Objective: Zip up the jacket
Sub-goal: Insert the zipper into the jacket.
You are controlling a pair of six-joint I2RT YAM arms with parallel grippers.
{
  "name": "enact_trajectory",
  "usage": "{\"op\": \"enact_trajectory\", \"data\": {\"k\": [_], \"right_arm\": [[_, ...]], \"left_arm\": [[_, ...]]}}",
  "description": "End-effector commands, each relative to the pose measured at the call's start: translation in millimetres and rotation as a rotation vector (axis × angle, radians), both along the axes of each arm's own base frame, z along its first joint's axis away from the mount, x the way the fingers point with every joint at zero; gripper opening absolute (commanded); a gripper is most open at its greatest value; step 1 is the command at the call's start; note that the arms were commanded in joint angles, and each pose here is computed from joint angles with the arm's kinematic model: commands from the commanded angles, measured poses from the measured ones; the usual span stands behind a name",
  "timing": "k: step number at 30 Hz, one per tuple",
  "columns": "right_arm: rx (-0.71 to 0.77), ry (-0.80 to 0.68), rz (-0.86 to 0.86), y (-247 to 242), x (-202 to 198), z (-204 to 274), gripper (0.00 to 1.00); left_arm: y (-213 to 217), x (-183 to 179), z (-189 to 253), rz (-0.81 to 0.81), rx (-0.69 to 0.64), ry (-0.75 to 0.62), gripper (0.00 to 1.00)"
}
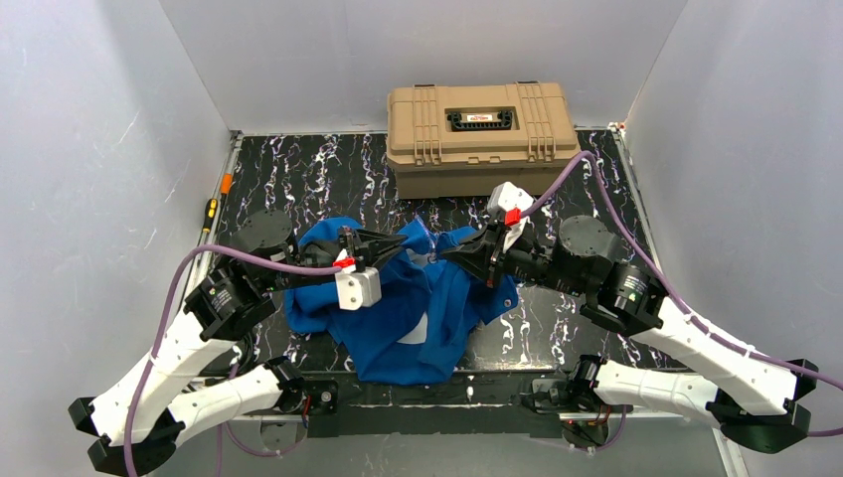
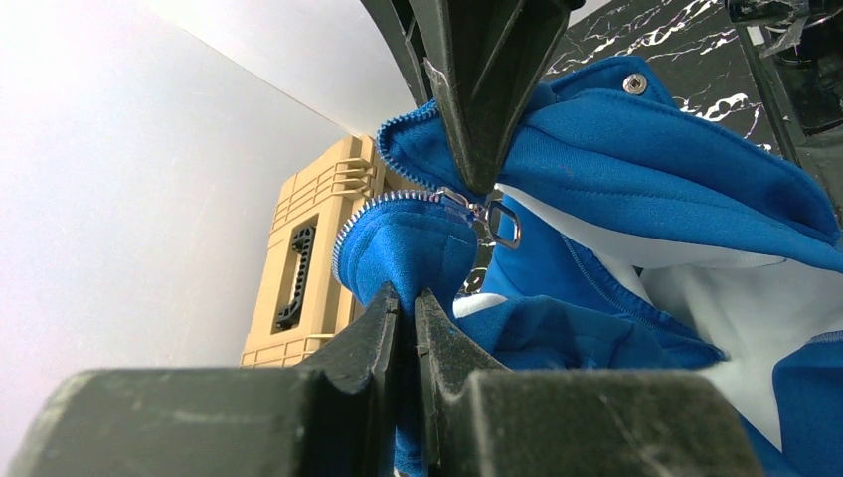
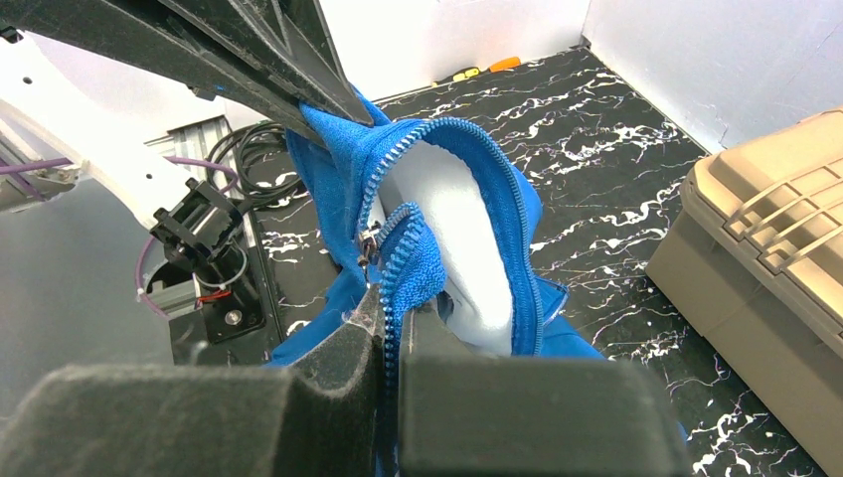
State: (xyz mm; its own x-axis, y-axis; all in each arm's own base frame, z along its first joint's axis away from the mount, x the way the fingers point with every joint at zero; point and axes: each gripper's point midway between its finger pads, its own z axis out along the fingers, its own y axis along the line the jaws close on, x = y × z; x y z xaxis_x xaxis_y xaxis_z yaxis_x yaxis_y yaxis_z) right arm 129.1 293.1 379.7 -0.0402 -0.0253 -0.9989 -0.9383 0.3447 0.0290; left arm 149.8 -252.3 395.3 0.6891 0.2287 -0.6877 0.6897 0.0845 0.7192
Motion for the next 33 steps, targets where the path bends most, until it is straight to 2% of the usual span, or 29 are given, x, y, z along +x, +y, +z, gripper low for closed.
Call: {"op": "enact_trajectory", "data": {"k": [1, 6, 33], "right_arm": [[0.070, -0.029, 0.001, -1, 0, 23, 0.01], [0.051, -0.015, 0.008, 4, 1, 16, 0.01], [0.126, -0.035, 0.020, -4, -6, 45, 0.01]], "left_arm": [[4, -4, 35, 0.000, -0.084, -0.055, 0.00], [4, -8, 43, -0.010, -0.105, -0.043, 0.00], [6, -5, 22, -0.002, -0.057, -0.049, 0.00]]}}
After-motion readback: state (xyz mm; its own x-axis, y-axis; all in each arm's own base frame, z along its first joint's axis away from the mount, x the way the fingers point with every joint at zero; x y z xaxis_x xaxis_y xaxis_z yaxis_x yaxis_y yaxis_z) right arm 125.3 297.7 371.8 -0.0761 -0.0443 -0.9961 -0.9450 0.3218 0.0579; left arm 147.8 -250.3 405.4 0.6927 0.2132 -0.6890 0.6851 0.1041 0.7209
